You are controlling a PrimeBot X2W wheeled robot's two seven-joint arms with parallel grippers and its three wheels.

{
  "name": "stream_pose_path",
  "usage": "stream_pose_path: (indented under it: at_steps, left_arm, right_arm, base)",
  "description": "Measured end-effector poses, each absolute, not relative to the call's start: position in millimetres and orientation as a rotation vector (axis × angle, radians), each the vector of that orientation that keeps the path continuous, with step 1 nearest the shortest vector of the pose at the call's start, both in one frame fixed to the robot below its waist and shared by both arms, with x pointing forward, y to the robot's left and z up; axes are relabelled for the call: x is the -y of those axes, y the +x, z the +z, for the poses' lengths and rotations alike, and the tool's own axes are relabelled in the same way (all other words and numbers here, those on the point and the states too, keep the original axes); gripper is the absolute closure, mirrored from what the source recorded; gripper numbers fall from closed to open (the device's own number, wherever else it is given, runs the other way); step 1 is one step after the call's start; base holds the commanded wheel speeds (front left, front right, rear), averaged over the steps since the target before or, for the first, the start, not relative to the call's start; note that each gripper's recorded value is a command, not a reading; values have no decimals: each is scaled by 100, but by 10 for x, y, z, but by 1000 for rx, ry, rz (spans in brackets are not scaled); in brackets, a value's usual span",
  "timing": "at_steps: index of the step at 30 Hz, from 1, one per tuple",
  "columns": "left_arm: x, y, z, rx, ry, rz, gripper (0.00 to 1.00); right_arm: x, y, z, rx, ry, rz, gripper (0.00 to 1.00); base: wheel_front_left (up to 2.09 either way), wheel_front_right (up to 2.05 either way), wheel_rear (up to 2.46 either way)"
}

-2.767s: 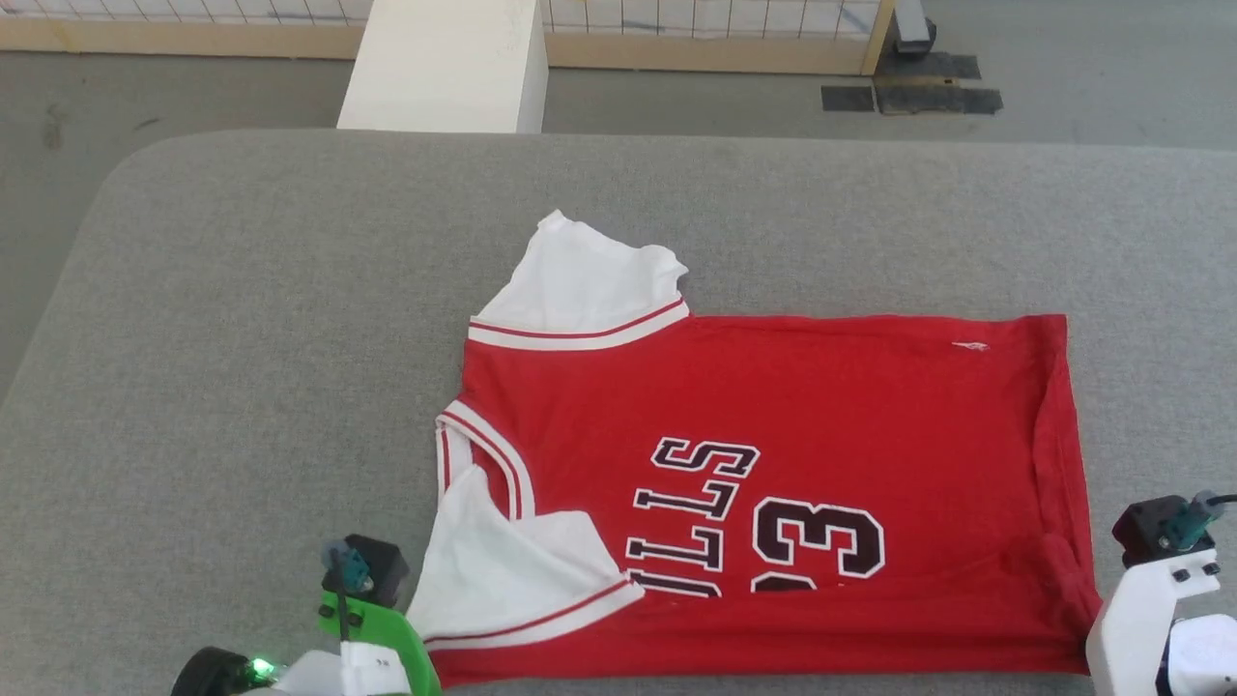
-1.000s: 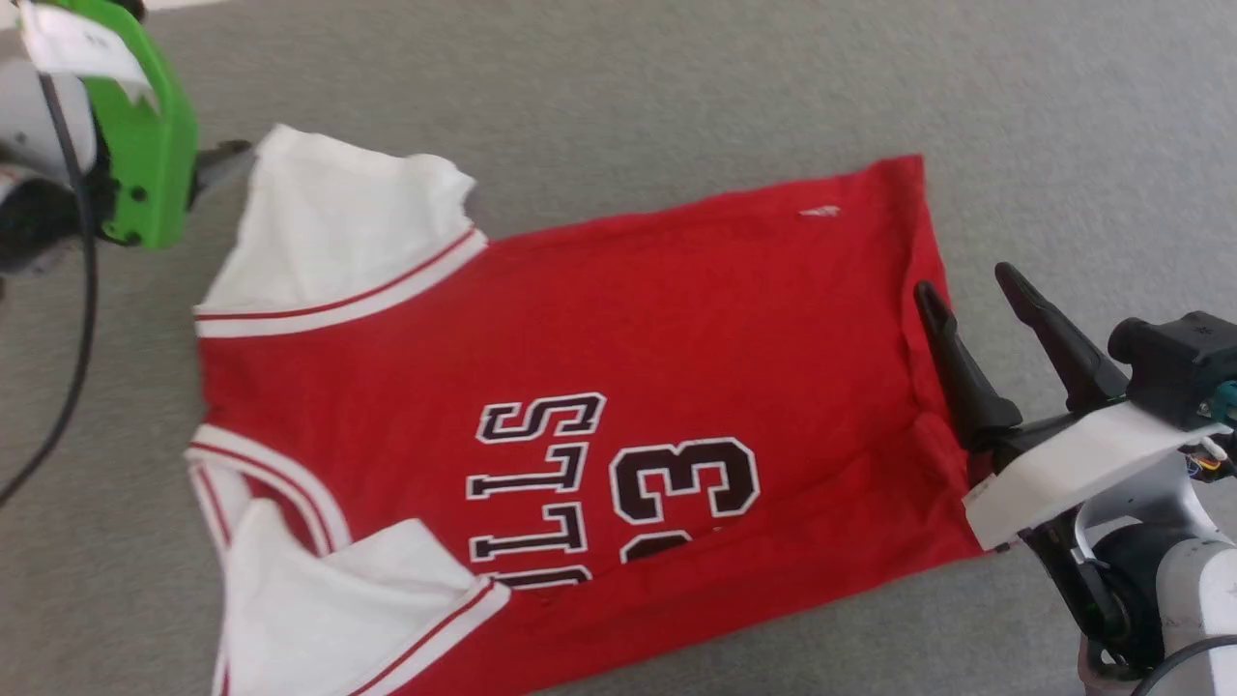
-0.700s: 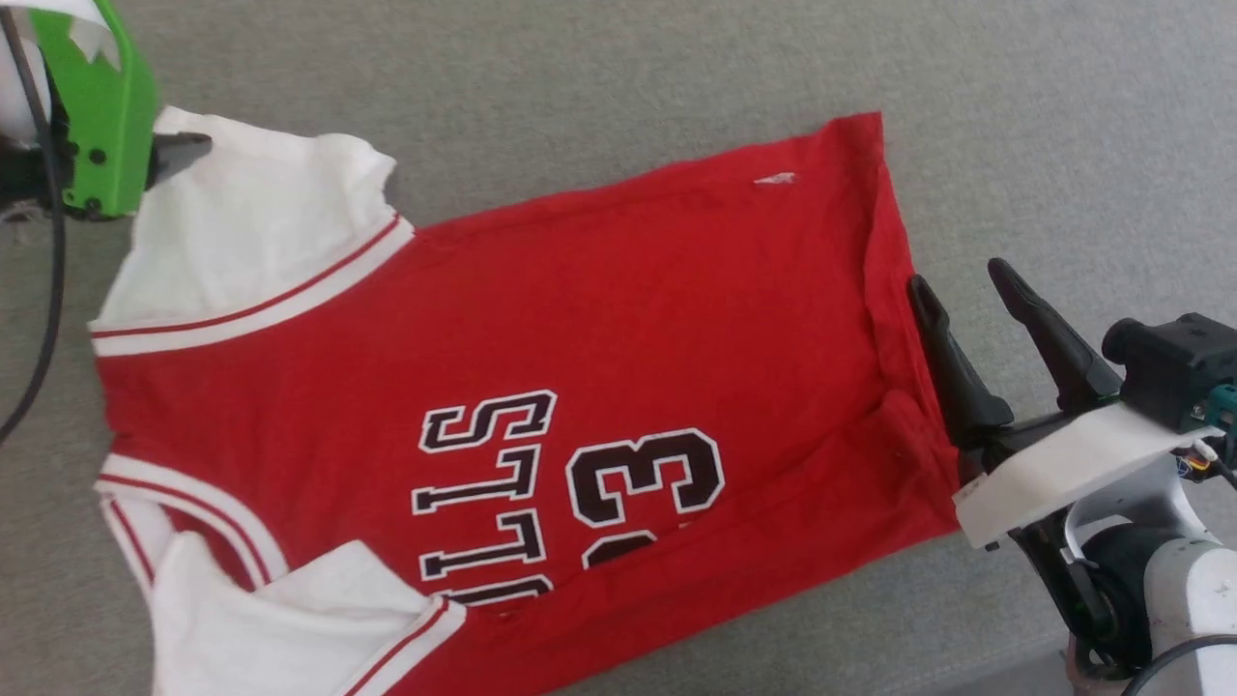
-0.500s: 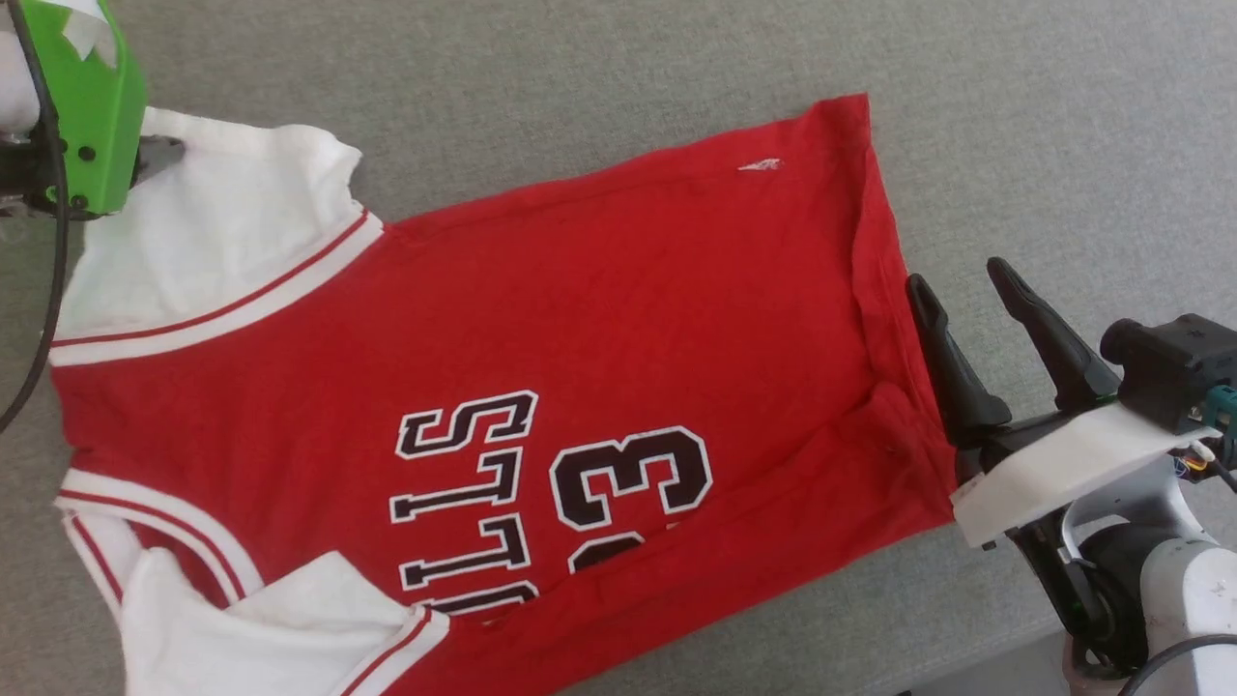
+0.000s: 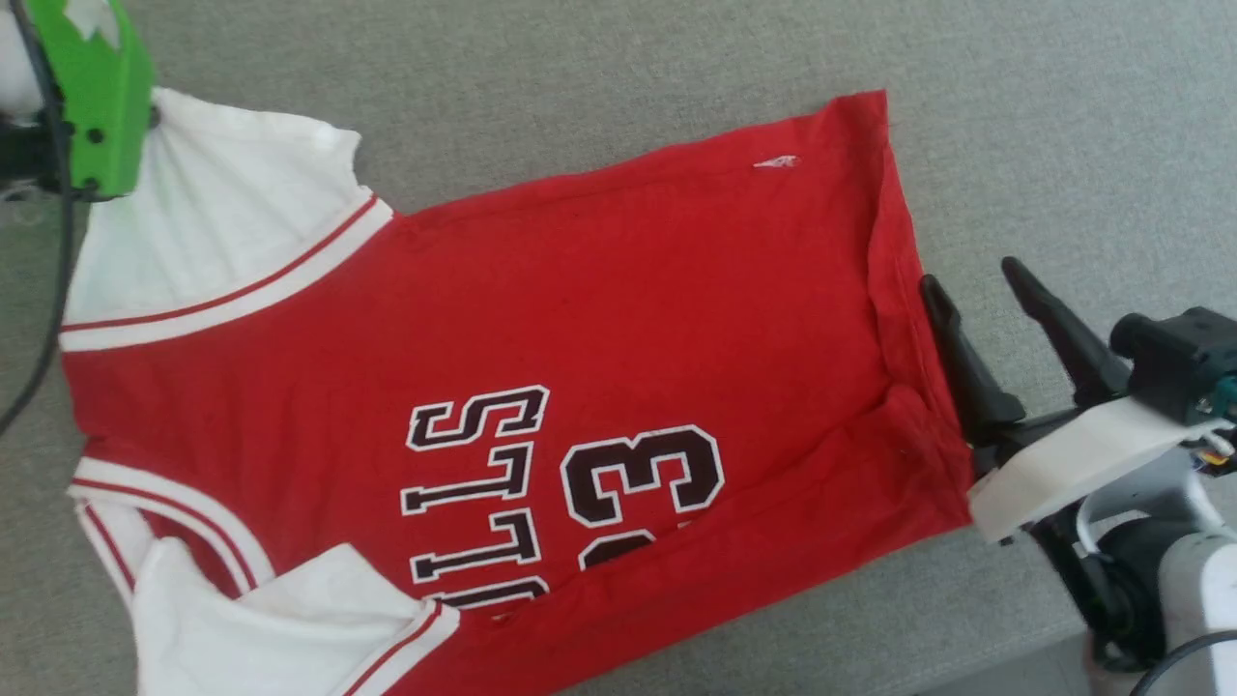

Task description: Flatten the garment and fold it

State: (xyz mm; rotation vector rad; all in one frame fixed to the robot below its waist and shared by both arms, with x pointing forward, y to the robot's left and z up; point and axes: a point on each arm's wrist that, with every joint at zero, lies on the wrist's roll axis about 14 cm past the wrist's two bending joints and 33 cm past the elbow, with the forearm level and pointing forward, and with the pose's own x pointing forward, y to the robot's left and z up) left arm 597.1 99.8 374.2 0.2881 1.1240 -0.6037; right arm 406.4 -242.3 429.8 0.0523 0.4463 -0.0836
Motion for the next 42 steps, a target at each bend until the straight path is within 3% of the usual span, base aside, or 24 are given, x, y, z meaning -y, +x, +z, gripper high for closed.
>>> stream_pose_path:
  at_steps: [9,27,39,40,41,42]
  left_arm:
    - [-792,5863,4155,-906,241,-661,100]
    - [-882,5380,4706,-642,149,-650,100]
    - [-985,5142,4482,-683,137,-637,100]
    - [-993,5135,4468,-687,135,-634,100]
    - [-999,5129,4458,-688,134,-631,100]
    - [-1003,5125,4451,-689,133,-631,100]
  right_arm:
    - [2637,4142,4352,-619,-84,-17,0]
    - [2469,5018,4194,-884,-413,222,0]
    - [2430,5165,3688,-1033,-588,290,0]
    - [2425,5165,3666,-1042,-588,295,36]
    - [2418,5173,3654,-1046,-583,298,92]
    - [2407,5179,3644,-1049,-576,302,100]
  base:
    - [0,0,0]
    - [0,0,0]
    - [0,0,0]
    - [0,0,0]
    - [0,0,0]
    - [0,0,0]
